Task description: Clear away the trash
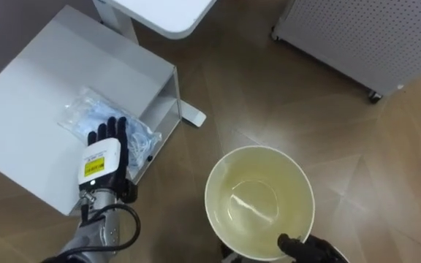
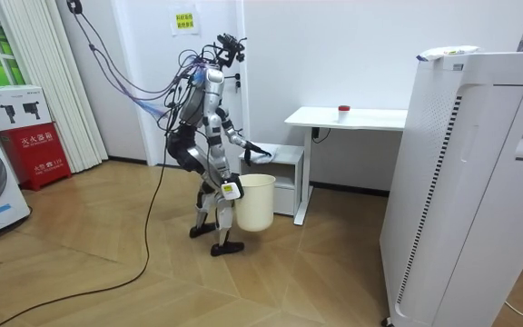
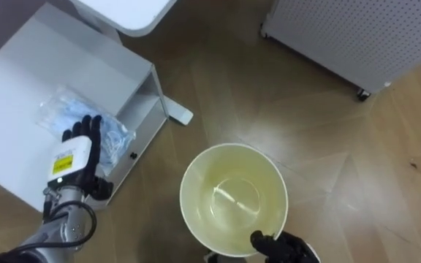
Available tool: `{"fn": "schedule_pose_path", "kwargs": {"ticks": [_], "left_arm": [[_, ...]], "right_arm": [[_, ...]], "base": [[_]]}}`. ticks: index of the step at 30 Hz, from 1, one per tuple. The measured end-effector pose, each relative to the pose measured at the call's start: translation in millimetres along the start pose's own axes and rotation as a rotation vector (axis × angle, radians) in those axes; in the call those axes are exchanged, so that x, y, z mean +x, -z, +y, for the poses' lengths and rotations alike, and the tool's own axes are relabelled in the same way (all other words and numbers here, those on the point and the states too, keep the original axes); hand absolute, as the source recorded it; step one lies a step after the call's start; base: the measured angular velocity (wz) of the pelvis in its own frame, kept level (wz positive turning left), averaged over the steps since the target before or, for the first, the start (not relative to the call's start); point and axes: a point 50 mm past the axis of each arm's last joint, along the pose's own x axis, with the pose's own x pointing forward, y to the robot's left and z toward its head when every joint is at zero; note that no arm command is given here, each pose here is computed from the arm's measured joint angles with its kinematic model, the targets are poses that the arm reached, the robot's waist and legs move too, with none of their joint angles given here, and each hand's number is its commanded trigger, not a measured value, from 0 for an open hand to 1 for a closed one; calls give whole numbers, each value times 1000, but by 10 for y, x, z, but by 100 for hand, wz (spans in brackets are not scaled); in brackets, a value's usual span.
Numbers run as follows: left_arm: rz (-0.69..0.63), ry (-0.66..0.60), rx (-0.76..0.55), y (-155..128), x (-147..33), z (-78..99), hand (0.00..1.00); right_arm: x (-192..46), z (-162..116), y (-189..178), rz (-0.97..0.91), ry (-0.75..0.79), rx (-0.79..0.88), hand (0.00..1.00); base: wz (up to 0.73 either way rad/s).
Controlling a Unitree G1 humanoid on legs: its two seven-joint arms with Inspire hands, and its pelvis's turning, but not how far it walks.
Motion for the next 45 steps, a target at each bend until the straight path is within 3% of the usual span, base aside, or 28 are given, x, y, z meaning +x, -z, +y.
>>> {"fn": "schedule_pose_path", "kwargs": {"ticks": [11, 12, 13, 17, 24, 34, 45], "left_arm": [[22, 21, 49, 90, -22, -16, 0], [24, 20, 51, 91, -20, -14, 81], [25, 19, 53, 89, -16, -10, 100], [26, 17, 65, 92, -9, -2, 100], [18, -65, 110, 143, 94, 178, 100], [12, 25, 154, 230, -91, -39, 100], [-7, 64, 174, 215, -170, -142, 100]], "right_arm": [[-8, 0, 33, 10, -27, 51, 100], [-8, -1, 34, 12, -28, 53, 100], [-8, -1, 35, 13, -28, 54, 100], [-8, 2, 35, 13, -30, 56, 100], [-10, -13, 43, 23, -25, 73, 100], [-14, -7, 63, 29, -26, 76, 100], [-15, -20, 64, 29, -5, 88, 100]], "base": [[1], [0], [0], [0], [-2], [0], [-1]]}}
